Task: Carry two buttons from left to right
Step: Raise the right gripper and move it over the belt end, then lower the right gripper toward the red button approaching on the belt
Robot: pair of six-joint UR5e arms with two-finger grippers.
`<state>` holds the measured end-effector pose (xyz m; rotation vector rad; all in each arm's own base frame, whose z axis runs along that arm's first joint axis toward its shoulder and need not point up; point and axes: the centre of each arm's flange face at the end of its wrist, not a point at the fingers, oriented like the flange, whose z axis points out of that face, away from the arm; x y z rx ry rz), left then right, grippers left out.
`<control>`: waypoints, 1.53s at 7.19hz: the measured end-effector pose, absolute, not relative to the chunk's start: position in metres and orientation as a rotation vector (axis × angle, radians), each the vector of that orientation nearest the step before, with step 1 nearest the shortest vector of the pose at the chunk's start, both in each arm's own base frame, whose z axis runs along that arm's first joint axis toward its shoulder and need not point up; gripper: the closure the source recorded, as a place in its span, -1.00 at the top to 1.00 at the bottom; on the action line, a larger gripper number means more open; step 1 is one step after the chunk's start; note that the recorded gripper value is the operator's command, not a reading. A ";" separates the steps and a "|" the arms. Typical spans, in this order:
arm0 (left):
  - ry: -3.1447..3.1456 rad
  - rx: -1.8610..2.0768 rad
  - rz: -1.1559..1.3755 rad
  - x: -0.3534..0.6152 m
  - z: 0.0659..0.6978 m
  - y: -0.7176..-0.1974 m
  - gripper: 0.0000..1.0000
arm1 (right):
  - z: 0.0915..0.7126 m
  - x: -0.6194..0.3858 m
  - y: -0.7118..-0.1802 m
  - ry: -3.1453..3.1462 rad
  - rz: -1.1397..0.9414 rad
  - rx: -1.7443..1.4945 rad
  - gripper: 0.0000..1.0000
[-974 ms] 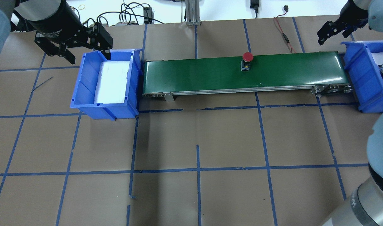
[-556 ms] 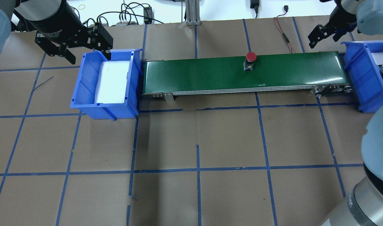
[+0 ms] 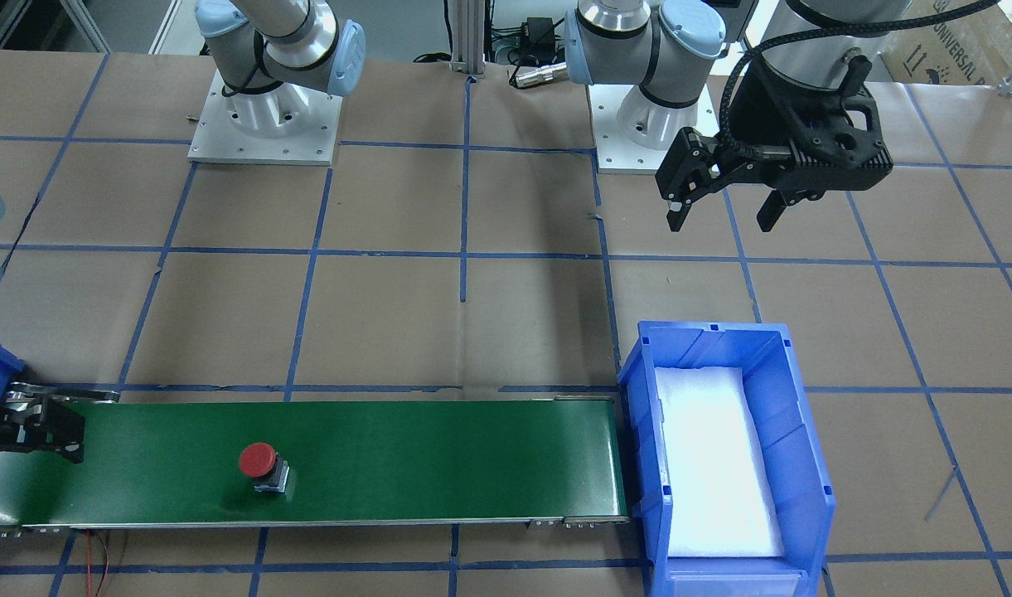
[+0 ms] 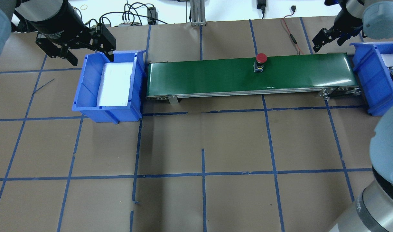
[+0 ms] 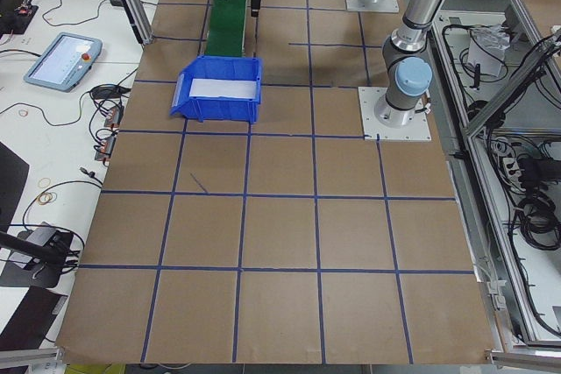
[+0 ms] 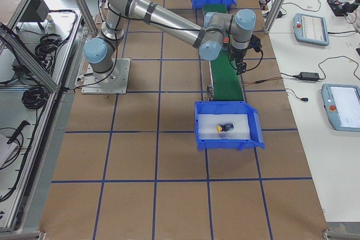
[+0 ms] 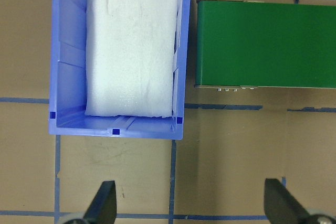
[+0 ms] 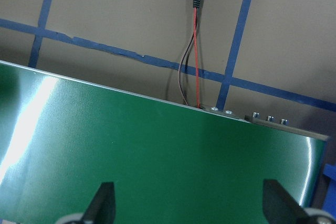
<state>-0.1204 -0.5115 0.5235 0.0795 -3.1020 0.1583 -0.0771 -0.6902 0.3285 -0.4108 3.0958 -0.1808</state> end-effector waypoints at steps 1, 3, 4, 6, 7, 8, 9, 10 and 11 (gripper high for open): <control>-3.102 0.079 0.159 -0.120 0.524 -0.512 1.00 | 0.326 -0.077 -0.690 3.094 -0.174 -0.410 0.98; -3.102 0.079 0.160 -0.120 0.524 -0.512 1.00 | 0.319 -0.077 -0.691 3.083 -0.157 -0.463 0.99; -3.102 0.079 0.161 -0.121 0.524 -0.512 1.00 | 0.315 -0.077 -0.691 3.071 -0.145 -0.525 0.99; -3.102 0.077 0.162 -0.121 0.524 -0.512 1.00 | 0.310 -0.078 -0.691 3.046 -0.124 -0.653 0.99; -3.102 0.076 0.163 -0.121 0.524 -0.512 1.00 | 0.310 -0.078 -0.692 3.018 -0.119 -0.775 0.99; -3.101 0.075 0.163 -0.122 0.524 -0.511 1.00 | 0.310 -0.078 -0.692 2.991 -0.120 -0.872 0.99; -3.101 0.075 0.164 -0.122 0.525 -0.511 1.00 | 0.310 -0.078 -0.692 2.957 -0.122 -0.989 0.99; -3.101 0.075 0.164 -0.122 0.525 -0.511 1.00 | 0.311 -0.079 -0.692 2.917 -0.127 -1.116 1.00; -3.102 0.075 0.164 -0.122 0.525 -0.511 1.00 | 0.313 -0.079 -0.691 2.878 -0.129 -1.232 1.00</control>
